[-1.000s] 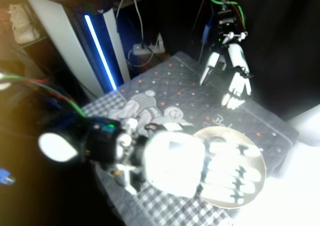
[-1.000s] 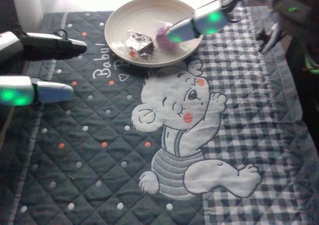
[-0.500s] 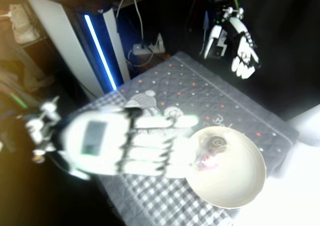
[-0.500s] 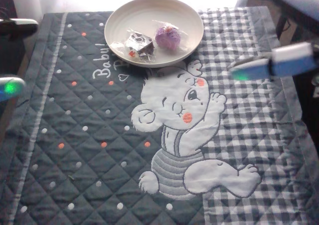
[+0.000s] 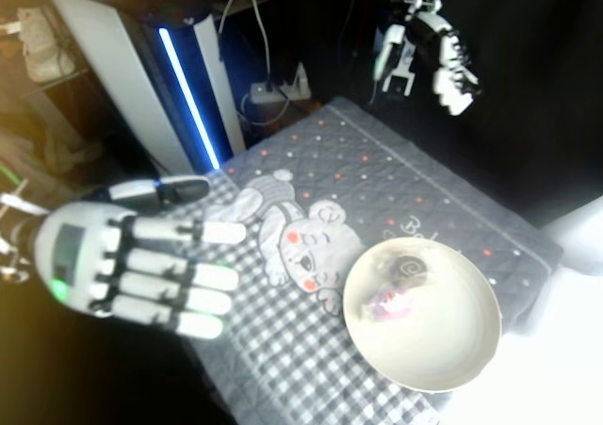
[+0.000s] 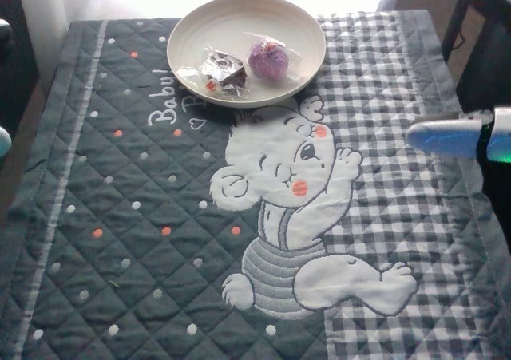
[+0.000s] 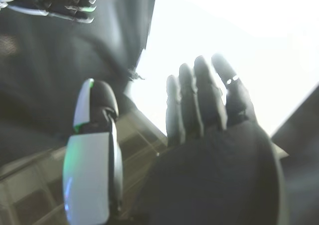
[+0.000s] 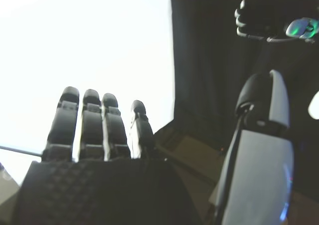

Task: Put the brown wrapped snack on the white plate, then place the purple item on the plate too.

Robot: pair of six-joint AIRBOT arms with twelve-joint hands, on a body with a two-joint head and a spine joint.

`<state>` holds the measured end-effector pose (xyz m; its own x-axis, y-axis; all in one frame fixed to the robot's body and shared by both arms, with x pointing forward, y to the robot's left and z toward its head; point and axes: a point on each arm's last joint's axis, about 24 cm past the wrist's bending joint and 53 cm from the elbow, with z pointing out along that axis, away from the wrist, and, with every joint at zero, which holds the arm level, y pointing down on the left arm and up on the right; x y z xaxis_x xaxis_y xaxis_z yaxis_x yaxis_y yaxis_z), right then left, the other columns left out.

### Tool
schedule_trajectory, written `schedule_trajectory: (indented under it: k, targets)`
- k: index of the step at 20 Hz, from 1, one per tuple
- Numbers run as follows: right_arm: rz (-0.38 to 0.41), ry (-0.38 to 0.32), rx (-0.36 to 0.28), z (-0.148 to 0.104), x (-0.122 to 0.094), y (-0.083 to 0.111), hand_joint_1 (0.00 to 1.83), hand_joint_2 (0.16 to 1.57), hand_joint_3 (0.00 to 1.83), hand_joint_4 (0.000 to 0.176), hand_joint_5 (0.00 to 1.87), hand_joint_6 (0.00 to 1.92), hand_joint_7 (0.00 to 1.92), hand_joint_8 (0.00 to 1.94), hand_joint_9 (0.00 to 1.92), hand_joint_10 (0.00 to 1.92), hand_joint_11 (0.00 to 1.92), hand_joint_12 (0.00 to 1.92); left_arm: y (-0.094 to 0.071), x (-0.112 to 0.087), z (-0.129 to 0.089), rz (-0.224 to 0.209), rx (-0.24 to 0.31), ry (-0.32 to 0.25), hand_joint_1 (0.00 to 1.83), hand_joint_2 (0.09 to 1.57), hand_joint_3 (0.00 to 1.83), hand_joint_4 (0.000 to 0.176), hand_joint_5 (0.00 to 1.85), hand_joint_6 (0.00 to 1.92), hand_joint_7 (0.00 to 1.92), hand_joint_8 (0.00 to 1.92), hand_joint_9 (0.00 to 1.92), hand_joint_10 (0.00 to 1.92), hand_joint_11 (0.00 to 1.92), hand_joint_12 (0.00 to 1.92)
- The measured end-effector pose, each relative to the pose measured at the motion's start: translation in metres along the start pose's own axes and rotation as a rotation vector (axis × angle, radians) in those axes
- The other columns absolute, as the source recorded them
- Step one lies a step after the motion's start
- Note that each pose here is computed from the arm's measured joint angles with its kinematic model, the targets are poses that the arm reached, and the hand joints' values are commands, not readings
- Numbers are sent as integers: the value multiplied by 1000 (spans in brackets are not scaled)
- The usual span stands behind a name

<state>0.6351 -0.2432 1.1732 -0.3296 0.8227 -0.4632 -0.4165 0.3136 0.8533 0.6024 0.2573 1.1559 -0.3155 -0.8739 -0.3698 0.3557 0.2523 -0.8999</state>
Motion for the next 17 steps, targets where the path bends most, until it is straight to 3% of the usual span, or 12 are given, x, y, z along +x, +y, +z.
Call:
schedule_trajectory:
  k: [4,5,7,8,9,10,11,12,13,14,16,17]
  targets:
    - [-3,17,-19,0,5,4,726,741,0,146,52,11,96,9,101,12,41,22,-7,-2,1,-31,39,-9,323,1155,12,67,20,0,149,1,184,4,0,699]
    - [-3,14,-31,0,4,7,733,765,7,119,51,8,82,2,78,2,35,20,-10,-3,1,-32,54,-13,326,1169,6,20,3,0,123,2,213,8,0,912]
    - [1,-4,-85,-2,0,22,753,957,12,128,2,0,2,0,2,0,0,0,-21,-2,0,-54,92,-23,104,1275,7,131,0,0,4,0,77,0,0,677]
    - [5,-18,-128,-3,-3,34,579,1055,40,166,0,0,24,7,0,0,0,0,-26,1,2,-66,111,-18,130,1277,3,167,0,0,0,0,39,9,0,343]
    - [1,-27,-174,-6,-7,48,363,1160,26,164,0,0,4,1,0,0,0,0,-35,5,7,-65,141,-7,76,1269,0,147,0,0,0,0,52,9,0,306]
    - [-6,-33,-216,-8,-11,60,315,1245,16,104,30,3,0,0,0,0,0,0,-45,8,12,-68,179,0,113,1240,0,136,0,0,0,0,19,5,0,302]
    - [-10,-46,-278,-13,-17,79,243,1211,0,113,5,0,0,0,0,0,0,0,-62,12,19,-71,240,11,90,1205,0,131,0,0,0,0,3,0,0,348]
    - [-42,-49,-321,-17,-19,94,181,1173,0,91,23,2,58,5,81,10,29,10,-84,17,27,-65,317,32,51,1199,0,129,0,0,0,0,0,0,0,312]
    - [-67,-33,-327,-18,-17,98,283,1178,0,60,4,0,69,0,163,5,145,95,-92,19,30,-64,346,38,56,1186,0,167,0,0,0,0,0,0,0,395]
    - [-93,-7,-341,-19,-14,104,283,1178,0,60,4,0,69,0,163,5,145,95,-104,20,33,-52,393,42,56,1186,0,167,0,0,0,0,0,0,0,395]
    - [-128,16,-356,-21,-9,111,488,1117,5,164,0,0,2,0,144,4,5,769,-119,19,36,-21,445,34,250,1224,3,176,0,0,46,8,173,40,0,736]
    - [-132,18,-355,-21,-9,110,483,1105,1,163,0,0,0,0,173,11,0,899,-124,16,36,5,454,33,271,1184,0,159,43,7,125,12,253,40,0,956]
